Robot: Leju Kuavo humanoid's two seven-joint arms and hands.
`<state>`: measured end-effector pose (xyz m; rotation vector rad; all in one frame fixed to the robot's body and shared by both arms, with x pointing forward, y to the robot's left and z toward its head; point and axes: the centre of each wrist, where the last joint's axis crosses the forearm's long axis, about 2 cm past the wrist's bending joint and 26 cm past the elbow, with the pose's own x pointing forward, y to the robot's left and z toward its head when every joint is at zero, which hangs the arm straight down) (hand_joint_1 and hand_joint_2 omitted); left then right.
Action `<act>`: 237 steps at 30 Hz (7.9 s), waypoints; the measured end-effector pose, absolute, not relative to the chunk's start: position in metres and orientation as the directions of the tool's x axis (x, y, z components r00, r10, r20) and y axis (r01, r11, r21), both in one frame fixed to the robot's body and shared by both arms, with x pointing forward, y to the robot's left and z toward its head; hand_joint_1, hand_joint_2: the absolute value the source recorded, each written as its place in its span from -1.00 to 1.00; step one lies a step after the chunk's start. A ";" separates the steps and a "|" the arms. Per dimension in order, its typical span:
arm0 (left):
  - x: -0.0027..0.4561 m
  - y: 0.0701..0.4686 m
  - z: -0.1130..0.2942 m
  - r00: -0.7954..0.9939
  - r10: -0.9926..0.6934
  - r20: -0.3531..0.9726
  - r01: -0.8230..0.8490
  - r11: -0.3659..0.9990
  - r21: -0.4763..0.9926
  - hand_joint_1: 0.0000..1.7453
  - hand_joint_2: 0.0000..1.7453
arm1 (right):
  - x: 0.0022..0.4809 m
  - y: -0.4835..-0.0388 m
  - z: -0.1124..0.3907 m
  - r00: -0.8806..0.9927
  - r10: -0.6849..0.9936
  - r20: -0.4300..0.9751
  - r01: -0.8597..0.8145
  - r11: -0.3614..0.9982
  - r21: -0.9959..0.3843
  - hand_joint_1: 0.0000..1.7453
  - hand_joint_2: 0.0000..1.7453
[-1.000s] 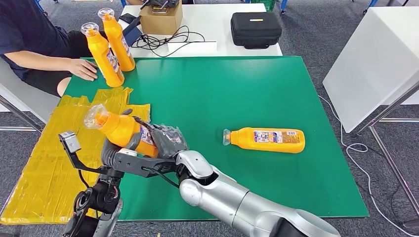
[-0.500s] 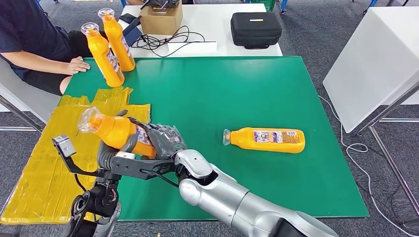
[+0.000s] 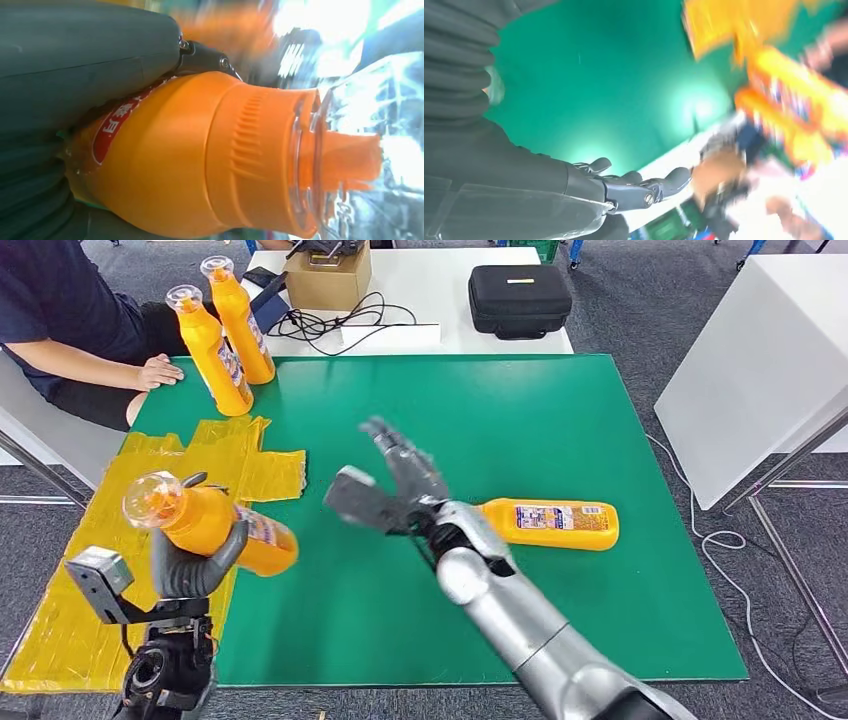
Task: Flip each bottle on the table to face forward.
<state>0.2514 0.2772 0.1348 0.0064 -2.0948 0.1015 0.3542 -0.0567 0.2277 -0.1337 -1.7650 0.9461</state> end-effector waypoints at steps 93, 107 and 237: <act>0.268 0.365 0.149 -0.646 0.044 0.762 0.096 0.995 0.024 -1.00 -1.00 | 0.400 -0.221 0.193 -0.392 0.672 0.629 -0.384 0.502 -0.775 -1.00 1.00; 0.255 0.361 0.151 -0.645 0.065 0.762 0.112 0.994 0.009 -1.00 -1.00 | 0.366 -0.277 0.170 -0.398 0.843 0.361 -0.415 0.186 -0.891 -1.00 1.00; 0.277 0.348 0.137 -0.607 0.238 0.758 0.194 0.970 -0.149 -1.00 -1.00 | 0.403 -0.298 0.112 -0.161 0.932 0.324 -0.436 0.227 -0.871 1.00 1.00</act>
